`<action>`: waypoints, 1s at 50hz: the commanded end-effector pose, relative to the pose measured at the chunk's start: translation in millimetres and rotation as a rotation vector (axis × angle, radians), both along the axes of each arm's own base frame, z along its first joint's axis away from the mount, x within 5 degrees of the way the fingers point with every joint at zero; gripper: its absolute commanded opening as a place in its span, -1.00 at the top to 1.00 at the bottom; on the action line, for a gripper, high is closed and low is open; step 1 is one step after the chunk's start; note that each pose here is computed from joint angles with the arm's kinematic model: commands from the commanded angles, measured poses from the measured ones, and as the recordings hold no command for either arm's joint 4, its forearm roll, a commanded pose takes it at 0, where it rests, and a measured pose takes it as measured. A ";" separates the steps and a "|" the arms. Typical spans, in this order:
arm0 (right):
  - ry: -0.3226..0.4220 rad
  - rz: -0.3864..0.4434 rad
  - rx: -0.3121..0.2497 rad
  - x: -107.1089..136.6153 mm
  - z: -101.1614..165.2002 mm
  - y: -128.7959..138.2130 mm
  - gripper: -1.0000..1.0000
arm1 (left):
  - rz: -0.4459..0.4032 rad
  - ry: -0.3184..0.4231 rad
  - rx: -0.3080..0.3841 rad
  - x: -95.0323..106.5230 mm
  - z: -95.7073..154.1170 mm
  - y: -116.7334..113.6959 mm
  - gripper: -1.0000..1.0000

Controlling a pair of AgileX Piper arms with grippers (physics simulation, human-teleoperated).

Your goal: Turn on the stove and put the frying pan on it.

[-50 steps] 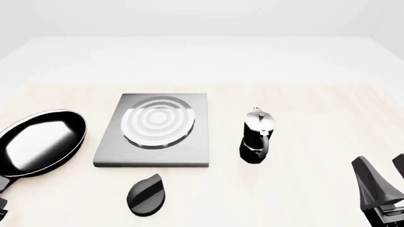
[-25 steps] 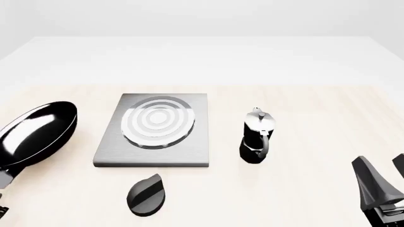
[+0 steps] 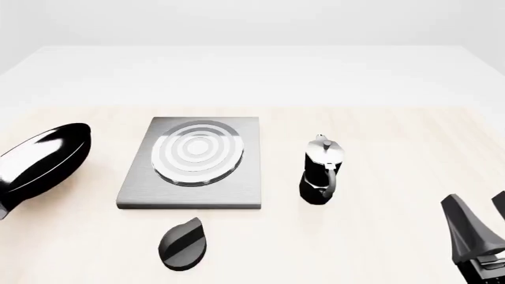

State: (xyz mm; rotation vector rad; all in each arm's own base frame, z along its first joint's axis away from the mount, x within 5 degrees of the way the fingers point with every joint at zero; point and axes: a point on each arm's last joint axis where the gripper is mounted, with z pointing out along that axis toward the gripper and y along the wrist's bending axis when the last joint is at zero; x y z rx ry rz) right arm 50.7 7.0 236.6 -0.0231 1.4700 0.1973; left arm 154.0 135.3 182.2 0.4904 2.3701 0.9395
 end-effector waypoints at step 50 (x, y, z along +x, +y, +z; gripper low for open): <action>-0.023 -0.009 0.007 -3.5 13.4 -0.9 -1.00 | -0.292 -0.293 0.309 14.8 82.3 -51.9 1.00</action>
